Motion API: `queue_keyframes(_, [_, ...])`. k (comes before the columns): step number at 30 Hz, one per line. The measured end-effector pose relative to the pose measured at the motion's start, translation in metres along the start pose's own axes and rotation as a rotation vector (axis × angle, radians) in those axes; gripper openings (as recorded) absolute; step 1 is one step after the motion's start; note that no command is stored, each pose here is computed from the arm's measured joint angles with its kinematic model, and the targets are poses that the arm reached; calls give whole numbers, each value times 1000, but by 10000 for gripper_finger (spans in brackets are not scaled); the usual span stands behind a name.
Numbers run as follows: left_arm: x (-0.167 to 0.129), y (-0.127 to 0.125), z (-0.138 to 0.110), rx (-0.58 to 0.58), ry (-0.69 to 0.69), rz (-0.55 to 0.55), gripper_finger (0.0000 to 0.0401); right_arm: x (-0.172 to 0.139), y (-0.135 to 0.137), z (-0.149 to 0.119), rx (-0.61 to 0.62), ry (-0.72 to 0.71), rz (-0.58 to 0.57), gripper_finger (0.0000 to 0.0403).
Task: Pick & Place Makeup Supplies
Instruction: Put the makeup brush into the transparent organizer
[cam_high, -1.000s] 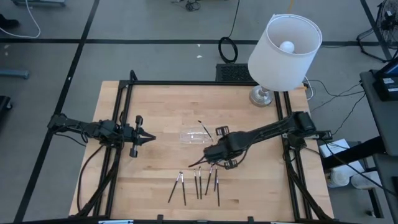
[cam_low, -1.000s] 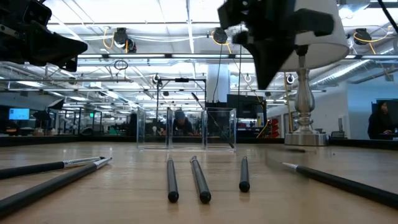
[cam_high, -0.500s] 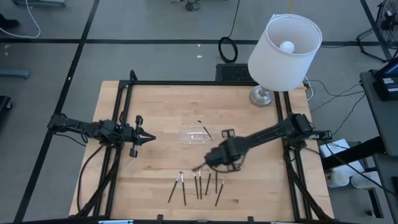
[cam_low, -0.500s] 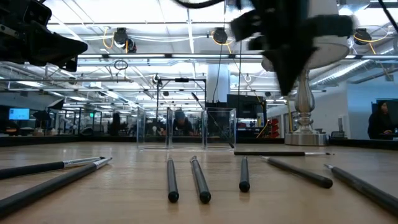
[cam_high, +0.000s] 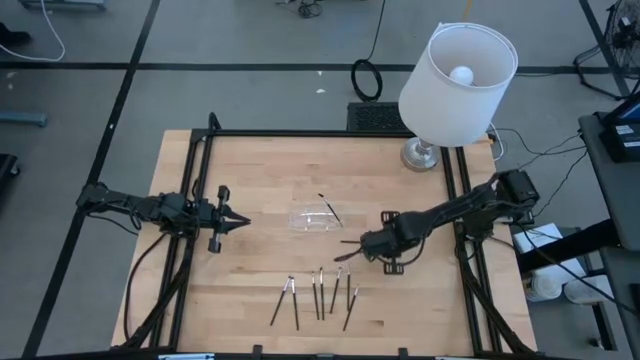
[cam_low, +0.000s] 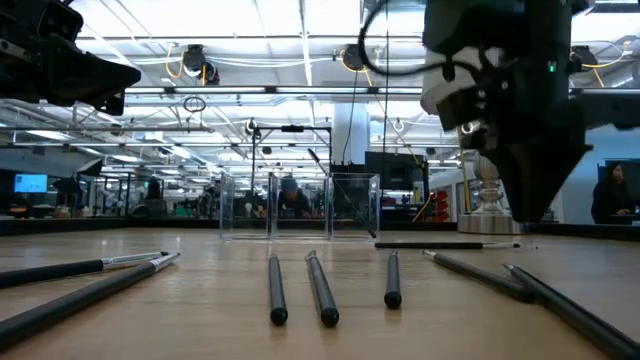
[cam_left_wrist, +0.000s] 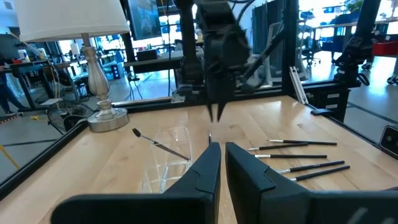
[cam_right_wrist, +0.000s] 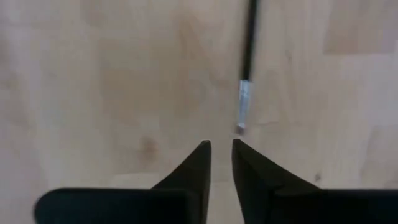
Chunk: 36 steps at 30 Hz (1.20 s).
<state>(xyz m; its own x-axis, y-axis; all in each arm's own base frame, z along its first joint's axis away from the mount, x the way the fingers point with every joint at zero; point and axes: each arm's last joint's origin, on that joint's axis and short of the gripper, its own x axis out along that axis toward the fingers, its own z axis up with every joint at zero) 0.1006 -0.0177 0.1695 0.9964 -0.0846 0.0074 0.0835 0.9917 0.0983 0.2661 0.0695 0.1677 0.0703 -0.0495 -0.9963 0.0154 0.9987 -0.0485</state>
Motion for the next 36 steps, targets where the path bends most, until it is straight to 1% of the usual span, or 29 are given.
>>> queue_keyframes(5, [0, 0, 0, 0, 0, 0, 31, 9, -17, -3, -36, 17, -45, 109])
queue_keyframes(10, [0, 0, 0, 0, 0, 0, 31, 16, -28, 0, -25, -11, 0, 134])
queue_keyframes(14, [0, 0, 0, 0, 1, 0, 31, 21, -32, -5, -20, 15, 17, 135])
queue_keyframes(17, [0, 0, 0, 0, 0, 0, 31, 24, -30, -9, -17, 42, 83, 131])
queue_keyframes(19, [0, 0, 0, 0, 0, 0, 31, 24, -28, -8, -14, 31, 110, 131])
queue_keyframes(27, [0, 0, 0, 0, 1, 0, 31, 24, -23, -2, -31, -25, 114, 129])
queue_keyframes(36, [0, 0, 0, 0, 0, 0, 31, 32, -26, 1, -27, -9, 114, 117])
